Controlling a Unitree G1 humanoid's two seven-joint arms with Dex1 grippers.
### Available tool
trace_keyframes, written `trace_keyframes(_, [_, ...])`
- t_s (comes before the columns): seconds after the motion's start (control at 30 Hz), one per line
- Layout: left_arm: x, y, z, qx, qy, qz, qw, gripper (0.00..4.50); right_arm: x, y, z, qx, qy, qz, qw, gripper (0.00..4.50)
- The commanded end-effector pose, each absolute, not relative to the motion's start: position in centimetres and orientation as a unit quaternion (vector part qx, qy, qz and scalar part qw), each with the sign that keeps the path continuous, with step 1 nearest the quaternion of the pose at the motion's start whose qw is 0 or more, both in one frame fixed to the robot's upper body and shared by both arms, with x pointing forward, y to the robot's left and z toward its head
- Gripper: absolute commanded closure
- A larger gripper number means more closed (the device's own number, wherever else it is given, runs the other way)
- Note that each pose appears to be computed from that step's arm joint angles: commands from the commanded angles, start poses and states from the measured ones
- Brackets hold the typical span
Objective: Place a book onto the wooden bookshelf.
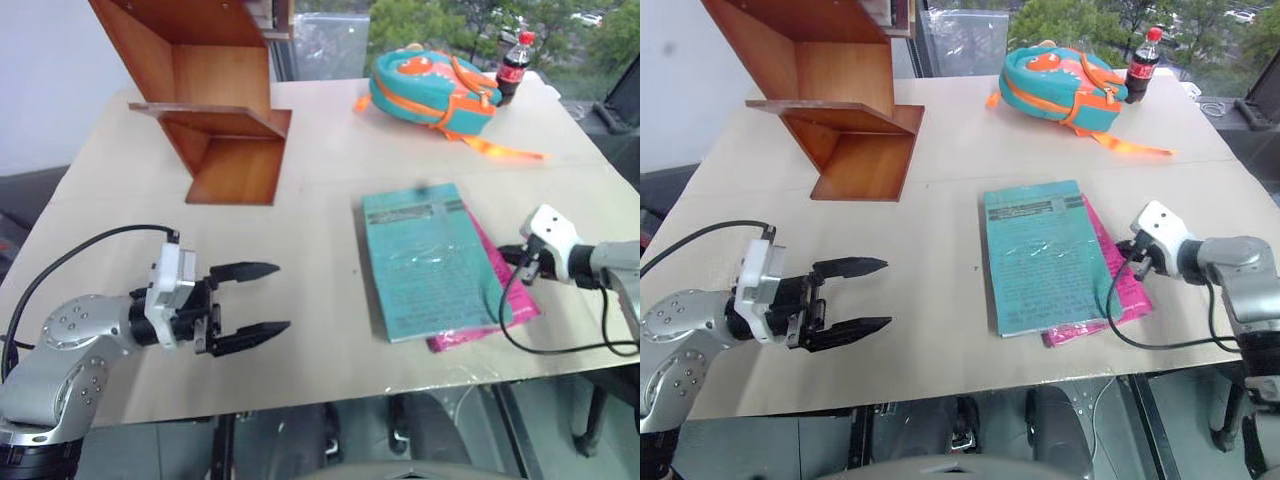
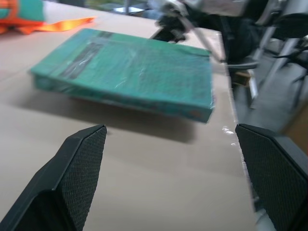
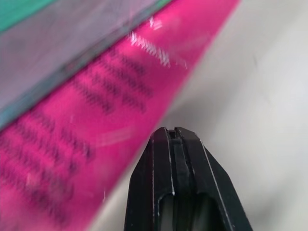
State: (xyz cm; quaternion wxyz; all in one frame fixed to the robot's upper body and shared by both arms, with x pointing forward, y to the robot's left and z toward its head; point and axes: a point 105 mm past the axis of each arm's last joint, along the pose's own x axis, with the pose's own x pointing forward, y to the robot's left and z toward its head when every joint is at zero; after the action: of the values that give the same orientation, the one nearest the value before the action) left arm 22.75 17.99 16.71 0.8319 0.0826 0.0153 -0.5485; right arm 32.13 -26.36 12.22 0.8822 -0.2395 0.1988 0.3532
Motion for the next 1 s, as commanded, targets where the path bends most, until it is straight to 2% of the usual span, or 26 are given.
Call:
trace_keyframes(0.03, [24.3,17.8,17.1,0.049,0.014,-0.492,0.869,0.00,30.6,-28.2,17.1,-0.268,0.130,0.333,0.895,3.48])
trace_keyframes(0.1, [24.5,17.3,17.1,-0.025,0.041,-0.493,0.869,0.00,29.0,-28.0,18.6,-0.255,0.107,0.339,0.899,2.47])
trace_keyframes(0.13, [24.7,17.1,16.9,-0.064,0.065,-0.486,0.869,0.00,28.0,-27.4,19.2,-0.247,0.097,0.350,0.899,2.17])
trace_keyframes(0.17, [25.0,17.0,16.6,-0.080,0.091,-0.474,0.872,0.00,27.0,-26.8,19.7,-0.239,0.088,0.361,0.897,1.56])
trace_keyframes(0.23, [25.4,16.4,16.0,-0.171,0.138,-0.469,0.855,0.00,24.9,-25.0,20.6,-0.214,0.071,0.389,0.893,0.84])
trace_keyframes(0.3, [25.7,15.8,14.9,-0.214,0.193,-0.458,0.841,0.00,22.9,-23.4,20.8,-0.191,0.073,0.416,0.886,0.18])
trace_keyframes(0.33, [25.7,15.1,14.6,-0.237,0.209,-0.466,0.827,0.00,21.9,-22.6,20.9,-0.180,0.073,0.430,0.882,0.07])
trace_keyframes(0.5, [27.6,12.4,14.6,-0.336,0.247,-0.476,0.774,0.00,19.2,-19.7,20.9,-0.184,0.065,0.461,0.865,0.07])
trace_keyframes(0.83, [30.8,6.9,11.9,-0.395,0.347,-0.472,0.708,0.00,18.4,-17.1,21.1,-0.190,0.038,0.452,0.871,0.07])
trace_keyframes(1.0, [31.8,4.8,11.7,-0.394,0.364,-0.485,0.691,0.00,18.1,-16.5,21.2,-0.191,0.028,0.448,0.873,0.07])
